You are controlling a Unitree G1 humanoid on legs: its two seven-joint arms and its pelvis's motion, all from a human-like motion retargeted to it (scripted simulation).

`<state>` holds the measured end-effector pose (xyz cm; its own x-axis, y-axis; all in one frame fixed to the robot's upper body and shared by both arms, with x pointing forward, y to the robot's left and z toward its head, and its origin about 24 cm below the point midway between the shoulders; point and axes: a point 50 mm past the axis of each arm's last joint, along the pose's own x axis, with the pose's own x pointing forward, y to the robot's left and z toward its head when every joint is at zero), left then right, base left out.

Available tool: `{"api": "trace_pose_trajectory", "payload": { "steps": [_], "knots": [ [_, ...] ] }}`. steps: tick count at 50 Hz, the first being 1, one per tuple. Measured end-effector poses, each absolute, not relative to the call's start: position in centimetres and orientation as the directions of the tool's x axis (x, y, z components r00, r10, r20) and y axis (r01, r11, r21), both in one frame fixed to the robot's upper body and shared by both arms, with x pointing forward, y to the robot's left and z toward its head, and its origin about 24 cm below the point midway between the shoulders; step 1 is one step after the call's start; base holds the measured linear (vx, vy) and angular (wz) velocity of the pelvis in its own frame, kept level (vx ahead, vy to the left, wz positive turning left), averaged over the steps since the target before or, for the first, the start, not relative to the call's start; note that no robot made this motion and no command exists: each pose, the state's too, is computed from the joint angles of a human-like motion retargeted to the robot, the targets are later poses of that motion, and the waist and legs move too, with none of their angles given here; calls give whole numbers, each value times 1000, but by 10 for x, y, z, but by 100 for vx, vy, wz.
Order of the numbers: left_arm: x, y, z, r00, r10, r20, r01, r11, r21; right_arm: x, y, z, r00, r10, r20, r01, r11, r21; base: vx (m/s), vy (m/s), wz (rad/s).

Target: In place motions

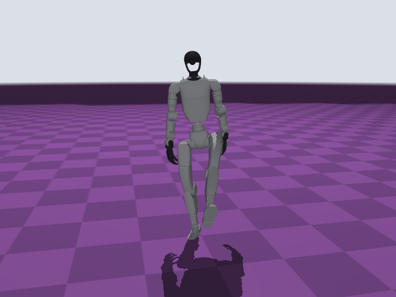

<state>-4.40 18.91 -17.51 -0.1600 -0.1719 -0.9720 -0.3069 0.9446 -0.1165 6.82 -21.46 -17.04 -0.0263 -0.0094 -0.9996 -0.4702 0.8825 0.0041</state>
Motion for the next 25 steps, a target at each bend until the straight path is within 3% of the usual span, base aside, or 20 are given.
{"api": "trace_pose_trajectory", "payload": {
  "steps": [10, 16, 25],
  "knots": [
    [-82, 177, -168, -285, -225, -932, -368, 923, -110, 83, -197, -171, 62, 63, -996, -490, 871, 25, 2, -1, -33],
    [-65, 183, -173, -209, -160, -965, -360, 930, -76, 53, -205, -174, -35, 26, -999, -473, 880, 39, 2, -1, 21],
    [-38, 208, -176, -117, 115, -986, -357, 922, 150, -19, -222, -172, -263, -37, -964, -366, 928, 65, 10, -2, 33]
  ]
}}
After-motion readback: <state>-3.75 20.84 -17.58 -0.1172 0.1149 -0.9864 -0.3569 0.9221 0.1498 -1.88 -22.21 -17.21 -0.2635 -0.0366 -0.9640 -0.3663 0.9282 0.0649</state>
